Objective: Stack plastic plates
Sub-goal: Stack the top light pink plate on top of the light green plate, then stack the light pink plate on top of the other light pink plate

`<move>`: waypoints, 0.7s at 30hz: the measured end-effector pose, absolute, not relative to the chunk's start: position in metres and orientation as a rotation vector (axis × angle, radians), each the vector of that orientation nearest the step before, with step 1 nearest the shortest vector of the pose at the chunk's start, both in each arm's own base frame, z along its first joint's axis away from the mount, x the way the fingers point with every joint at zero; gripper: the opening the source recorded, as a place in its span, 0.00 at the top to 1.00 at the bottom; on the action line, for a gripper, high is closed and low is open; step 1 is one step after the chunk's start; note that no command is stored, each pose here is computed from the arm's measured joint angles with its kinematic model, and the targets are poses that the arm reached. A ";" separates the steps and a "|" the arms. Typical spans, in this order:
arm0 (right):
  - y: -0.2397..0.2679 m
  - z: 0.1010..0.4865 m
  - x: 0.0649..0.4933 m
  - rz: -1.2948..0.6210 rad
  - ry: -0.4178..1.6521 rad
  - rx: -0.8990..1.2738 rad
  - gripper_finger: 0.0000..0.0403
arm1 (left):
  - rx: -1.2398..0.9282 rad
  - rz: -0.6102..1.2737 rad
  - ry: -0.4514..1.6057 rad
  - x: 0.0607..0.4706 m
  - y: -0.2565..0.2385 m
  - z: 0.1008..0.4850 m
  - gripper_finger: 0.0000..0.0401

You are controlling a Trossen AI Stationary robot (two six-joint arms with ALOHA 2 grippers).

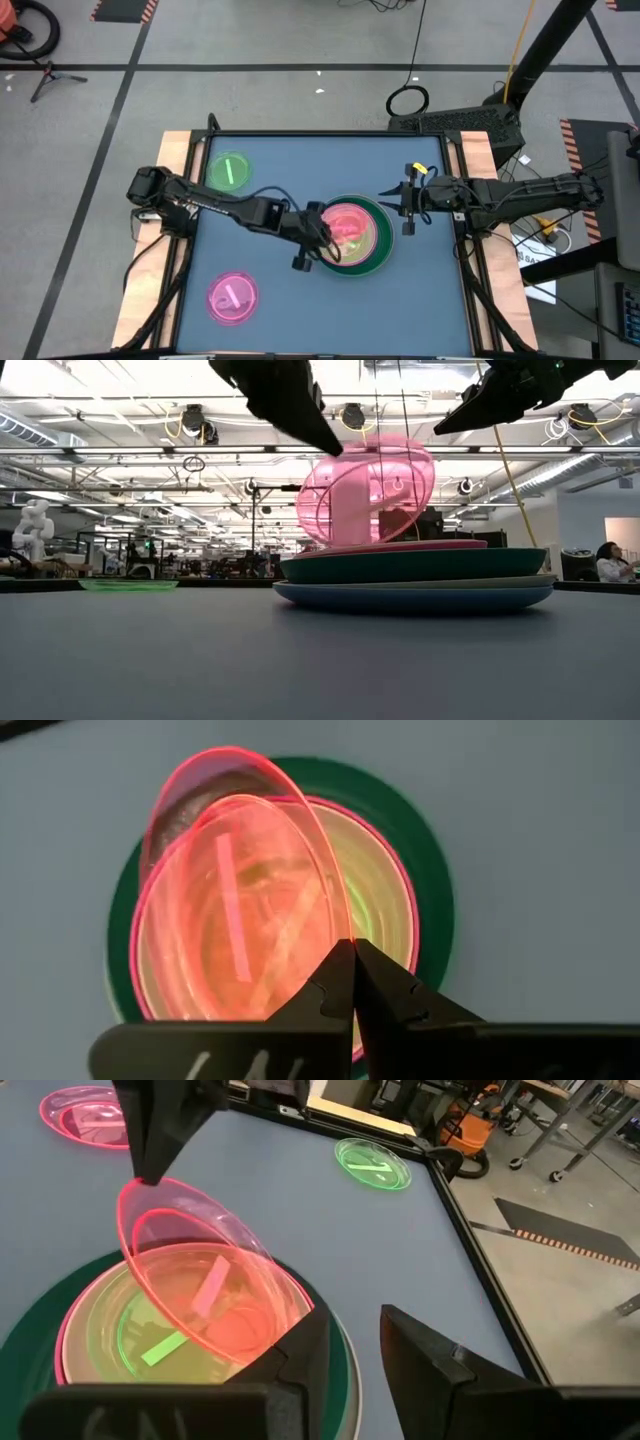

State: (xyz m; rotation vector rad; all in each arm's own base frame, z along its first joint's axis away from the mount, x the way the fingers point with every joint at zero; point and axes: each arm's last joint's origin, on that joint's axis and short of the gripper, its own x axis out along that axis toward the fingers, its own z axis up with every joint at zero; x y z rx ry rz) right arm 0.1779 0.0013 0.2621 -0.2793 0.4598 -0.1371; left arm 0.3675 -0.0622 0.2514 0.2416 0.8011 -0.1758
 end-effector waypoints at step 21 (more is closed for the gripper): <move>0.001 0.262 0.178 -0.137 0.459 -0.277 0.78 | 0.179 -0.099 0.864 0.377 -0.057 0.230 0.75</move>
